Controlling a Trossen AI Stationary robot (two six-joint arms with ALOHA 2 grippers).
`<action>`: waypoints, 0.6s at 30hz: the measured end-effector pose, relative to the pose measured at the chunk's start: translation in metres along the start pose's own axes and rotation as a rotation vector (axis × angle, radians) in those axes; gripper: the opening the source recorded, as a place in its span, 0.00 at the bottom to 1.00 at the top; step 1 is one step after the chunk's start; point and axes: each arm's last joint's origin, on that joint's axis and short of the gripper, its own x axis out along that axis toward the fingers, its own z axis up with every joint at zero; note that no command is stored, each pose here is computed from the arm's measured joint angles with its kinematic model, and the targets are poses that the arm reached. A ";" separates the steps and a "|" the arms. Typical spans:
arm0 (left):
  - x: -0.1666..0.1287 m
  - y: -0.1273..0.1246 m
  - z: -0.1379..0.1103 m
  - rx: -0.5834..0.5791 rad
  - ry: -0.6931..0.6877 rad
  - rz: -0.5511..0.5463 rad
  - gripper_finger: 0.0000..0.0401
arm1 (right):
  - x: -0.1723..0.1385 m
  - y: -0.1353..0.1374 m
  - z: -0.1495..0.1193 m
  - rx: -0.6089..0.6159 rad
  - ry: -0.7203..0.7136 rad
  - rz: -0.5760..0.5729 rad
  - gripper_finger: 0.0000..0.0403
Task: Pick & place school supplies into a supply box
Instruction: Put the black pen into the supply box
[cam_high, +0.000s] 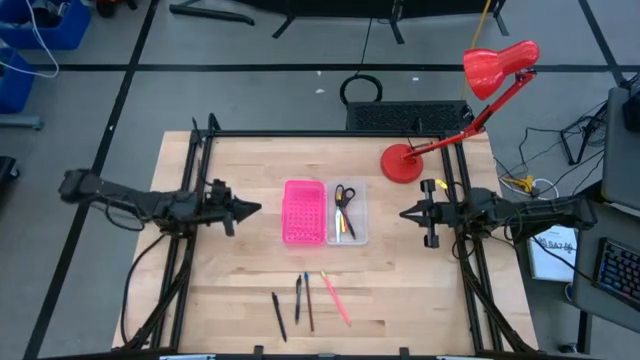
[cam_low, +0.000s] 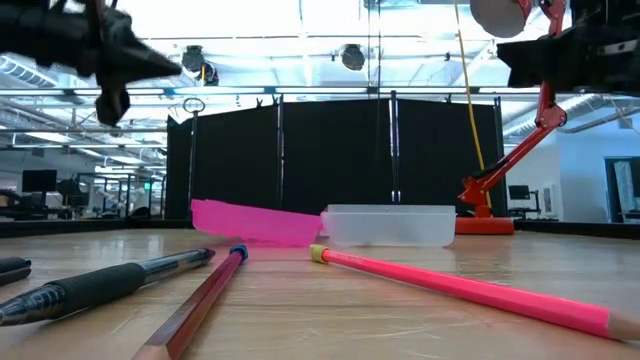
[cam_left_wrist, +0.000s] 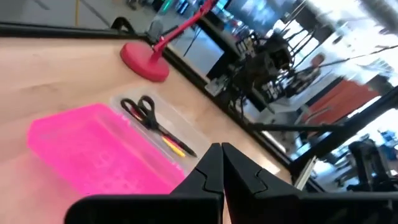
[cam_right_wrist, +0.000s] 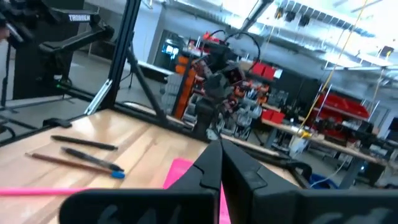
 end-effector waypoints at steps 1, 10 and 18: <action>0.003 -0.009 0.001 0.002 0.014 0.021 0.01 | 0.000 0.000 0.000 -0.003 0.000 0.000 0.00; 0.026 -0.069 -0.025 -0.129 0.327 0.402 0.01 | 0.000 0.001 0.000 0.001 -0.008 0.031 0.00; 0.051 -0.144 -0.088 -0.259 0.536 0.485 0.00 | 0.000 0.002 0.000 -0.023 -0.015 0.050 0.00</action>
